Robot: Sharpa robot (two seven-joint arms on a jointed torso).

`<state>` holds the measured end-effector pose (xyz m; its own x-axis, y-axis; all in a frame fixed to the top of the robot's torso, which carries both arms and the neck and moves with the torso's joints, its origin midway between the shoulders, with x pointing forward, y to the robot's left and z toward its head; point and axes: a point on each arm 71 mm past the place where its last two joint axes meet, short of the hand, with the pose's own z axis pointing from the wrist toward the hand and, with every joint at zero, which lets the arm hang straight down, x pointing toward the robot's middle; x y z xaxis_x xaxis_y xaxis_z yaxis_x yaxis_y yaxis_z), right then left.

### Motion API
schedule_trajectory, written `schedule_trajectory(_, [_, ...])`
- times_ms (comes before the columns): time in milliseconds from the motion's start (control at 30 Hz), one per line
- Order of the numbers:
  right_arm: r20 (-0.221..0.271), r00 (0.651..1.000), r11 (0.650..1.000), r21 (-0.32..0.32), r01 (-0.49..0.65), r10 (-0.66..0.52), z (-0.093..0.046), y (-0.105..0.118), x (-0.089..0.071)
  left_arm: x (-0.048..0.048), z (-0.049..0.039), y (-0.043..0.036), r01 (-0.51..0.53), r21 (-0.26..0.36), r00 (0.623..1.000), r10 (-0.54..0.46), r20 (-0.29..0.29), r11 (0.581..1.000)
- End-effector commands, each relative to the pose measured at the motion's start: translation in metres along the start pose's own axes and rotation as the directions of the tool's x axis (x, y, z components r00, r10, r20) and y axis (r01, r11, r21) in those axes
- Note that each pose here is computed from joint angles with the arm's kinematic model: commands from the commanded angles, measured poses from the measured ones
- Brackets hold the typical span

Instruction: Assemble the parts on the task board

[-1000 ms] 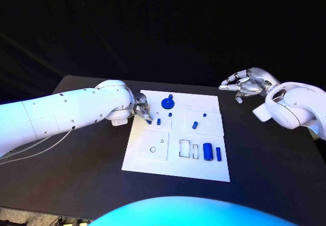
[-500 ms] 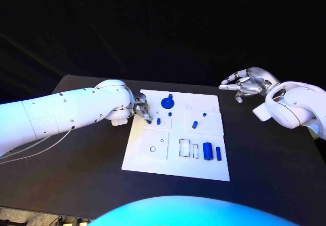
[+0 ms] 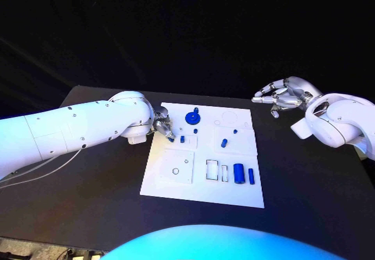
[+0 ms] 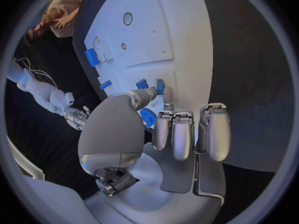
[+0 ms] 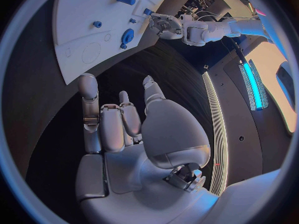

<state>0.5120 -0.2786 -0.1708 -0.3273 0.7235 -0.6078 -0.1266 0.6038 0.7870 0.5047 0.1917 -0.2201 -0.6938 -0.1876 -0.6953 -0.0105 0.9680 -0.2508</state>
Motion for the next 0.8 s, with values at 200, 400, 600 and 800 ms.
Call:
schedule_trajectory(200, [-0.008,1.0,1.0,-0.006,0.0,0.0,0.0,0.0001,0.0009,0.0023,0.0005,0.0007,0.0,-0.004,1.0,0.0,-0.022,1.0])
schedule_trajectory(400, [-0.007,1.0,1.0,-0.005,0.0,0.0,-0.0001,-0.0001,0.0008,0.002,0.0007,0.0012,0.005,-0.006,1.0,-0.005,-0.02,1.0])
schedule_trajectory(600, [-0.007,1.0,1.0,-0.005,0.0,0.0,0.0,-0.0001,0.0007,0.0017,0.0009,0.0016,0.008,-0.009,1.0,-0.008,-0.019,1.0])
schedule_trajectory(800, [-0.007,1.0,1.0,-0.005,0.0,0.0,0.0,-0.0001,0.0007,0.0016,0.0011,0.0018,0.009,-0.01,1.0,-0.009,-0.018,1.0])
